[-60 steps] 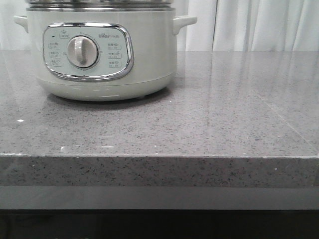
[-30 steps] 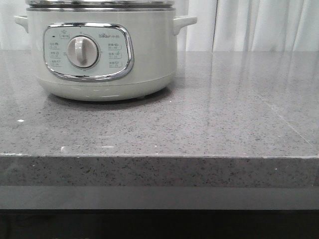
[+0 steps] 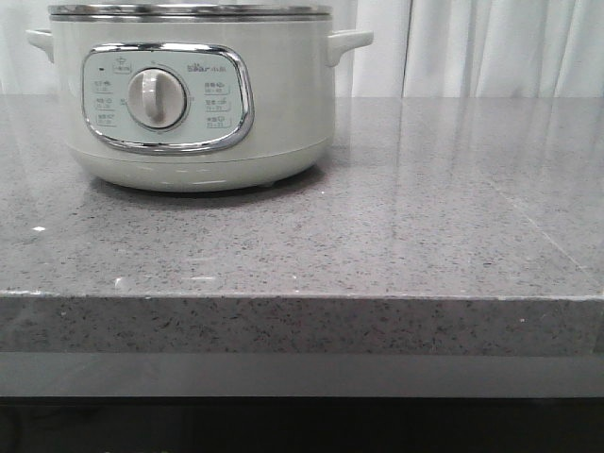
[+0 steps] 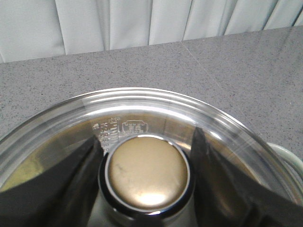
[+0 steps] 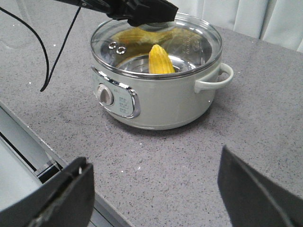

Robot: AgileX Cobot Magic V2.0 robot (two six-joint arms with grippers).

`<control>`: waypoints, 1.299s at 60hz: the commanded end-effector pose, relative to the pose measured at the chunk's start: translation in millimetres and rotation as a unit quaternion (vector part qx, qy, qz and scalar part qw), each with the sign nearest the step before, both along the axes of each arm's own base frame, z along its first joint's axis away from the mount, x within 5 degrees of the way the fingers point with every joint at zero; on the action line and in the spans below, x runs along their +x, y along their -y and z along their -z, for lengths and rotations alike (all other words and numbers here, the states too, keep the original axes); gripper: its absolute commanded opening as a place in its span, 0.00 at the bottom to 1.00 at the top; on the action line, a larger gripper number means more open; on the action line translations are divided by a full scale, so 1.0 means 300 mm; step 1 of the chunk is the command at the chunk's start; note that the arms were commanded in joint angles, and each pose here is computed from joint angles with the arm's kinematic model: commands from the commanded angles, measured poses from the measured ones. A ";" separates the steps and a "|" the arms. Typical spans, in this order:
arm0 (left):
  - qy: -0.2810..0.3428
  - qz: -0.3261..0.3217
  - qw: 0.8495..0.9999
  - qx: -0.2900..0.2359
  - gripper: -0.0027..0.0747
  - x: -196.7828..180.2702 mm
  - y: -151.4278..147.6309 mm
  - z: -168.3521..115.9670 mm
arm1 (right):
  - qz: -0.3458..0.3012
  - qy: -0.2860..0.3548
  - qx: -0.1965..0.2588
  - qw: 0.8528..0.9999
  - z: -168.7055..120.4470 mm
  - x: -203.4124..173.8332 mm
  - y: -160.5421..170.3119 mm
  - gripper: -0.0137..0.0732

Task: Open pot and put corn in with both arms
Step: 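Lower the glass lid back onto the cooker with the left gripper, then release the lid knob and raise the left gripper away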

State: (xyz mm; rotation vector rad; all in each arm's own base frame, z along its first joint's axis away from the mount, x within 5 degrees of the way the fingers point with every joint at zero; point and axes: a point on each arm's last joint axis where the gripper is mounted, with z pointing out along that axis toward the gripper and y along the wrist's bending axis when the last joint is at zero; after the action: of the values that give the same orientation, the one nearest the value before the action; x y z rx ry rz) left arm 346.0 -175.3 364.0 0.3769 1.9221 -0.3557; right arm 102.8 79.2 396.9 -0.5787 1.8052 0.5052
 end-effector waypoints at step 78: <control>0.074 -0.005 0.997 -0.017 0.67 -0.847 -0.438 -0.075 | 0.004 0.039 0.029 0.999 -0.046 0.003 0.001 0.80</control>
State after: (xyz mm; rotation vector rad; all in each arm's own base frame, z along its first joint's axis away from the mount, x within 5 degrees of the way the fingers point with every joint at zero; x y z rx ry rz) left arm 92.3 -42.4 371.0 0.3761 1.8856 -0.3048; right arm 102.8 79.2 396.9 -0.5787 1.8052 0.5052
